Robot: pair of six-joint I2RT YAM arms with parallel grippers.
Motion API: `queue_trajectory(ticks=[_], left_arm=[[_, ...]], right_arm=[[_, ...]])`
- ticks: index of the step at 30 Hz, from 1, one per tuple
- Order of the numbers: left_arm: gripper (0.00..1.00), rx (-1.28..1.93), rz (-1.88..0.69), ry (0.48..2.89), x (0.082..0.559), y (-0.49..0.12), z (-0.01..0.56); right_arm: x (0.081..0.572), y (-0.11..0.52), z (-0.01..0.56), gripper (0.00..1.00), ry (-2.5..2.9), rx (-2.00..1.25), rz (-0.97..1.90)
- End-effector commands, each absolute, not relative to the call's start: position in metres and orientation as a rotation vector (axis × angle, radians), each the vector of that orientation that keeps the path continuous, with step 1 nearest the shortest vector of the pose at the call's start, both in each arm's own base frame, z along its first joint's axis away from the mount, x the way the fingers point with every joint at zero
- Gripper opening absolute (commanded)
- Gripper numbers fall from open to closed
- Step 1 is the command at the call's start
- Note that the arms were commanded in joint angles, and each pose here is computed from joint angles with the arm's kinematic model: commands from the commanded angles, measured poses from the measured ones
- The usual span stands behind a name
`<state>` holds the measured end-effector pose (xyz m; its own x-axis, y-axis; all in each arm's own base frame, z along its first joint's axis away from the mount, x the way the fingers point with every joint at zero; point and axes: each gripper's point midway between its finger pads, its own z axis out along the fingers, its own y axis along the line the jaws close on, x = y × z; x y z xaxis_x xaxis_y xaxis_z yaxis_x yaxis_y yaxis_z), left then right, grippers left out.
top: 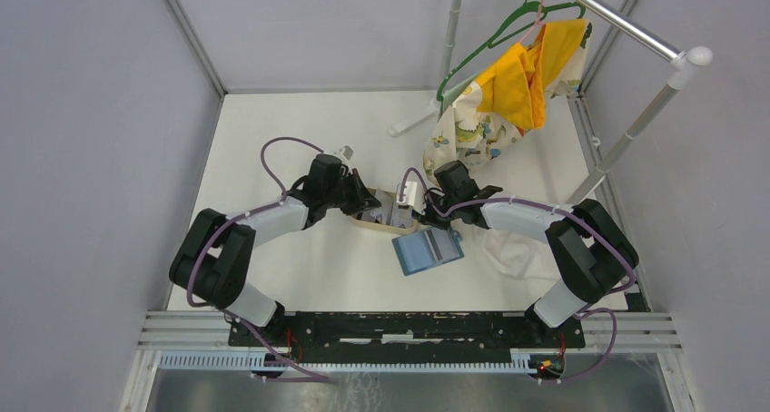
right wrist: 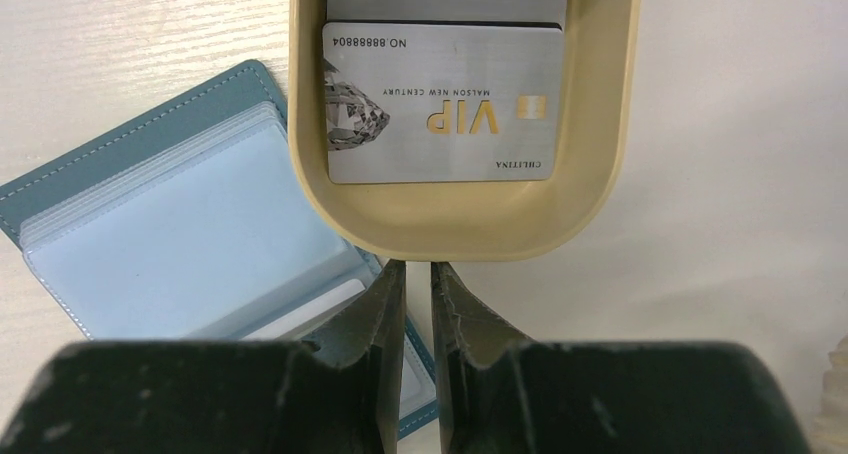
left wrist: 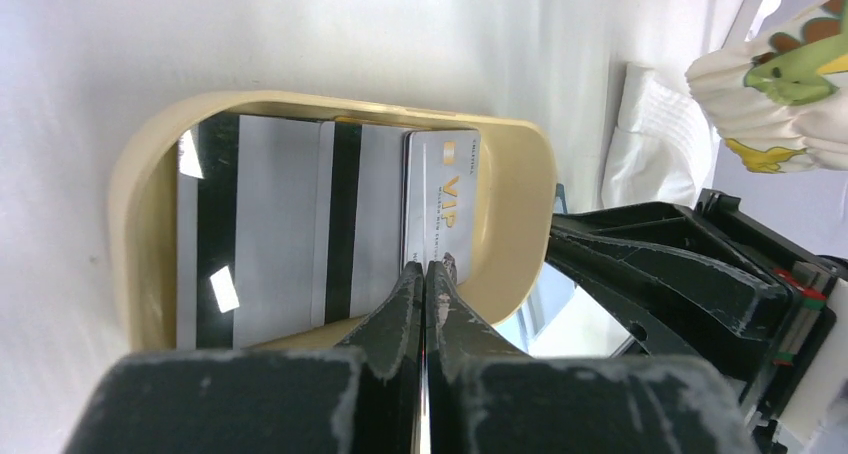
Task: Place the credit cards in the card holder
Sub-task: Pick up the credit card from the storage box.
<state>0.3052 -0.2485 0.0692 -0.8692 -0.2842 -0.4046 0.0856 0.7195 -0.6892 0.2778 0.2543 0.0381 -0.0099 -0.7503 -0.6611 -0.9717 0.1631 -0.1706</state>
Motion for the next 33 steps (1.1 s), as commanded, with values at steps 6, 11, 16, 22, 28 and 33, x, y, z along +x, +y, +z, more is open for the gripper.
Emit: queue_trajectory(ticks=[6, 11, 16, 22, 28, 33], left_arm=[[0.02, -0.104, -0.855, 2.348, 0.307, -0.224, 0.106], [0.02, -0.052, -0.899, 2.265, 0.298, -0.222, 0.130], [0.02, 0.057, -1.098, 2.050, 0.273, -0.232, 0.169], [0.02, 0.130, -1.291, 1.719, 0.230, -0.230, 0.217], [0.02, 0.170, -1.348, 1.446, 0.197, -0.222, 0.263], [0.02, 0.186, -1.385, 1.340, 0.182, -0.227, 0.277]], right_arm=[[0.285, 0.263, 0.075, 0.21, 1.685, -1.623, 0.425], [0.271, 0.263, 0.091, 0.23, 1.598, -1.682, 0.463], [0.247, 0.264, 0.119, 0.33, 1.449, -1.726, 0.549], [0.218, 0.270, 0.157, 0.43, 1.291, -1.678, 0.796], [0.193, 0.273, 0.175, 0.50, 1.192, -1.605, 1.017], [0.181, 0.281, 0.184, 0.53, 1.184, -1.508, 1.180]])
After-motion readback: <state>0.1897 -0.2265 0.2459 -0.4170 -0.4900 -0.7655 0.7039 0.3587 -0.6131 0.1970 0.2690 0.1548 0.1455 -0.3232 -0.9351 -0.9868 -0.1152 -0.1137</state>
